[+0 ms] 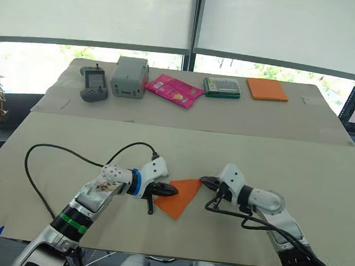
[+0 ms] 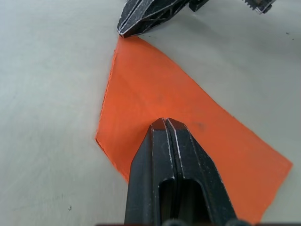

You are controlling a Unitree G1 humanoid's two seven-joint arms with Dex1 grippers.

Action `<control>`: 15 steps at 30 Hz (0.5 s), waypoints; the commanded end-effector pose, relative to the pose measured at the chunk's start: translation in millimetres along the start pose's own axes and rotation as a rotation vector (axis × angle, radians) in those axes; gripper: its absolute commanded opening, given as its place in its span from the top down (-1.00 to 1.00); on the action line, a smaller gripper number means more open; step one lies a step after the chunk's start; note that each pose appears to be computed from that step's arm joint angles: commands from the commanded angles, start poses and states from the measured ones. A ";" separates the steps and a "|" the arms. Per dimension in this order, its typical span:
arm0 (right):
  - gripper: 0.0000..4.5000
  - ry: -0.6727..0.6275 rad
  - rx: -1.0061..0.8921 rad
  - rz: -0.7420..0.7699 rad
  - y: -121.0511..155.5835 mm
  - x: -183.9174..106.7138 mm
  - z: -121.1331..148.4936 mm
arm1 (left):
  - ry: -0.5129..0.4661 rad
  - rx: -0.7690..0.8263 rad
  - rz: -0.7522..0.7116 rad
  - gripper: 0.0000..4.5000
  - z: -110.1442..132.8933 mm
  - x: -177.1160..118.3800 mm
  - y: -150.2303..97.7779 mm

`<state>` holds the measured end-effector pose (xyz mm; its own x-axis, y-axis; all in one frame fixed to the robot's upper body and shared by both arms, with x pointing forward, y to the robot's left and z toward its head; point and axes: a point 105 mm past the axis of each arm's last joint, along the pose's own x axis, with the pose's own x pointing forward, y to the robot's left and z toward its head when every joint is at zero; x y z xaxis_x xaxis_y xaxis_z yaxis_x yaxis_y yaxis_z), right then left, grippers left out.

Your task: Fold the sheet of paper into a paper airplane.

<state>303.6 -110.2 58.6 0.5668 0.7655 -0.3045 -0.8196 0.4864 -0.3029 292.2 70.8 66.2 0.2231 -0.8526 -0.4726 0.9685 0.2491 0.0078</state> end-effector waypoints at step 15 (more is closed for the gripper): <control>1.00 -0.019 -0.078 -0.251 -36.8 -18.9 15.8 | 0.039 -0.008 -0.053 0.99 -8.3 9.7 -7.4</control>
<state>319.9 -134.8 70.5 0.7331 0.6314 -0.2526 -0.6718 0.6148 -0.4131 291.2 63.8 66.0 0.1929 -0.8617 -0.4694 0.9766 0.2150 0.0067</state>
